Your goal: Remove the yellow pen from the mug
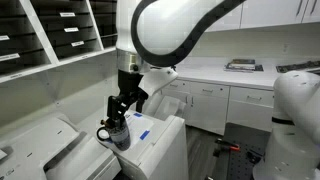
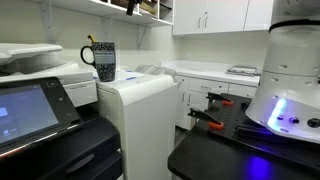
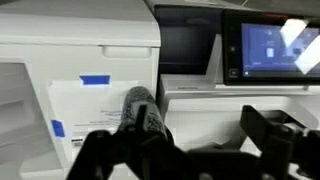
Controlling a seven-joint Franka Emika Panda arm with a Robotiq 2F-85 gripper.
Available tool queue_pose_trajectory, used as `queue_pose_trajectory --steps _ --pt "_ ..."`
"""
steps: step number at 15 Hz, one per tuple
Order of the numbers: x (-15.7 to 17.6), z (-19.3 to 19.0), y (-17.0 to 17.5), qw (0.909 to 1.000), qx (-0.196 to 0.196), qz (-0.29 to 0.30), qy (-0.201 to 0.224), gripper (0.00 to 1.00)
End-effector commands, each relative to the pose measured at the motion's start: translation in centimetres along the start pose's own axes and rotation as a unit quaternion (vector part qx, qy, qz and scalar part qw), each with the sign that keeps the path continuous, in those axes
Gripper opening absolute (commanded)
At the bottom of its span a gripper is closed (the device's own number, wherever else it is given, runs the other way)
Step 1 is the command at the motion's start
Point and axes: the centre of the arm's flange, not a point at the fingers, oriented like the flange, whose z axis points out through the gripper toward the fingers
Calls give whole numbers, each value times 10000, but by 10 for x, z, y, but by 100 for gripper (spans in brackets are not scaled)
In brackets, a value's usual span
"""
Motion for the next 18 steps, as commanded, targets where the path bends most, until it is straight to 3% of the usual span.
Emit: queue_pose_trajectory --steps 1,4,7,10,14,18 --pt "0 0 0 10000 0 0 0 100" --pt "0 0 0 10000 0 0 0 100" --pt "10 1 0 9947 -236 1001 33 100" --pt "27 0 12 9821 -302 1859 63 100" --pt "50 3 26 9543 -365 2963 111 100" --pt "74 20 27 9150 -453 4009 75 100"
